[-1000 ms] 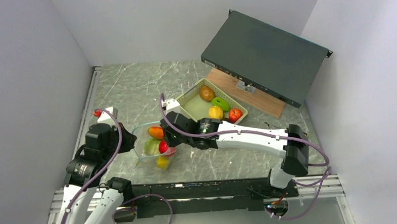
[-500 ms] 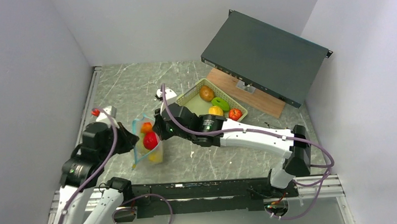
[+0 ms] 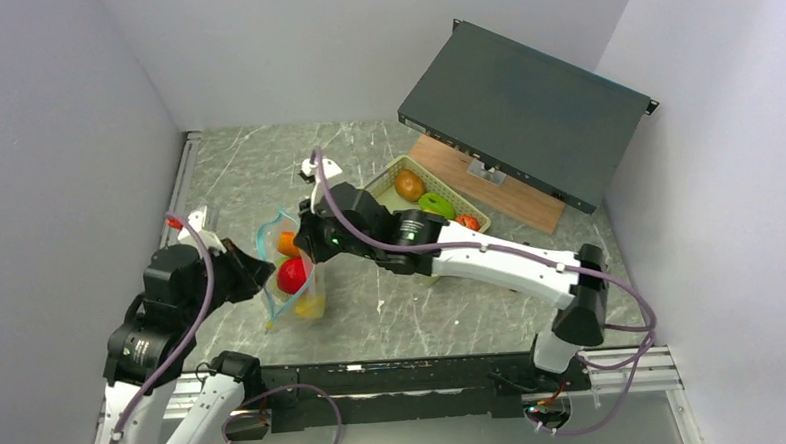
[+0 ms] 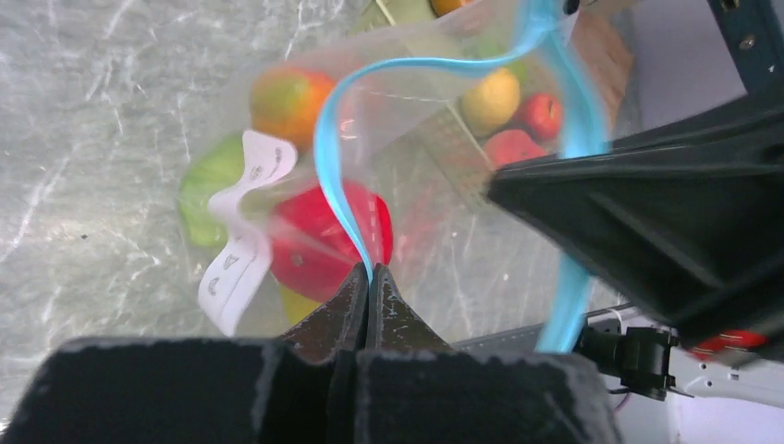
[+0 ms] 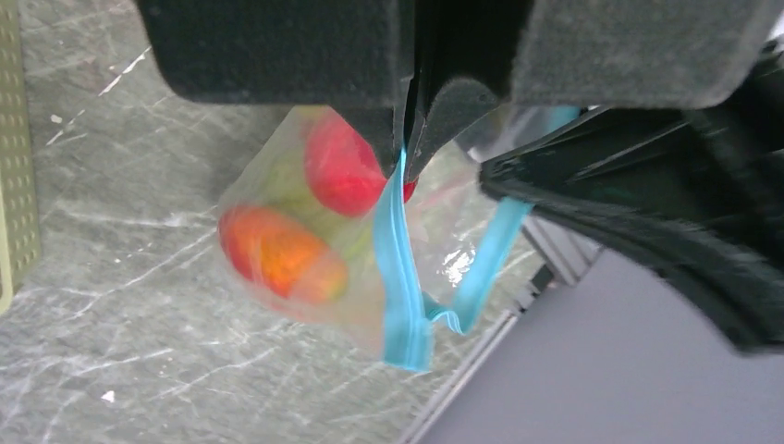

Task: Place the food in the zip-top bag and seal the zipper
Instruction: Adjust the zipper food storage bag at the center of the board.

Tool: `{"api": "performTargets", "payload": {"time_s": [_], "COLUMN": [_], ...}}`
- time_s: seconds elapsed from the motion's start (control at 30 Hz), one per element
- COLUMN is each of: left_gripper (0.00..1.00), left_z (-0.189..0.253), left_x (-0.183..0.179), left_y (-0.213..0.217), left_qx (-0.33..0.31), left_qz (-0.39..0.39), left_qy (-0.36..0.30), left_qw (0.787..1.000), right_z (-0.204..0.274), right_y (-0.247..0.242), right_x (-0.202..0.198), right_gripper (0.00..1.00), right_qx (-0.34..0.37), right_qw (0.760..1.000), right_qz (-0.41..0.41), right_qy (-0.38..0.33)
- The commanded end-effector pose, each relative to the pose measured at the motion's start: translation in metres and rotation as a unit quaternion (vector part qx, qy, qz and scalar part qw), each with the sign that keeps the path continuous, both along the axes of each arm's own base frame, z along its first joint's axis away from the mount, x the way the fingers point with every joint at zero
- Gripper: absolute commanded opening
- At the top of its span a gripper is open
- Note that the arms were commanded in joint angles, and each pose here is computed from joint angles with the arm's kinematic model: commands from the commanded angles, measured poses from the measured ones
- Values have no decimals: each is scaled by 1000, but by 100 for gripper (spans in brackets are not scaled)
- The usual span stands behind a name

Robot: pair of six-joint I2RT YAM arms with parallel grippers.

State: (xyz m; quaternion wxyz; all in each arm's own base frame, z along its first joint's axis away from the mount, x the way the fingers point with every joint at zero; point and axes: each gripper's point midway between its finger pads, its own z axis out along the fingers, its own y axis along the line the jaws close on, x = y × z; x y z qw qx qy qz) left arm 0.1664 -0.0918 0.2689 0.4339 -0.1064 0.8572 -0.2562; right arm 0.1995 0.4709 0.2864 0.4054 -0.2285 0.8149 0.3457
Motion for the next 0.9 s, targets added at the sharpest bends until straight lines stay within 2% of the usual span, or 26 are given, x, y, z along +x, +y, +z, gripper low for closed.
{"api": "performTargets", "payload": {"time_s": [0.0,0.1,0.17,0.2,0.3,0.37,0.47,0.53,0.67,0.73,0.87], "left_gripper": [0,0,0,0,0,0,0,0,0,0,0], "left_z": [-45,-81,-78,-66,-16,13,29,12,-60,-78,-50], "left_x": [0,9,9,8,1,-5,-8,-5,-1,-2,-4], "left_y": [-6,-2,-2,-9,-33,-32,-21,-13,6,16,0], "left_qx": [-20,12,20,8,-54,-76,-68,-47,9,21,-28], "left_qz": [7,15,15,-3,-65,-64,-40,-22,33,62,34], "left_qy": [48,90,120,115,51,1,-39,-25,69,91,55], "left_qw": [999,996,992,993,995,995,996,998,997,994,998], "right_z": [32,-20,-41,-45,-13,15,46,45,18,9,8], "right_y": [-3,7,15,18,15,7,-5,-13,-13,-12,-14], "right_x": [-14,-11,-13,-16,-30,-38,-41,-37,-33,-25,-14], "right_gripper": [0,0,0,0,0,0,0,0,0,0,0], "right_qx": [92,73,46,31,36,49,59,60,83,68,25], "right_qw": [996,997,998,998,999,998,998,998,996,997,998], "right_qz": [5,-3,8,17,26,33,24,5,-15,-26,-34], "right_qy": [7,34,46,49,26,8,-4,-3,-2,-18,-52]}}
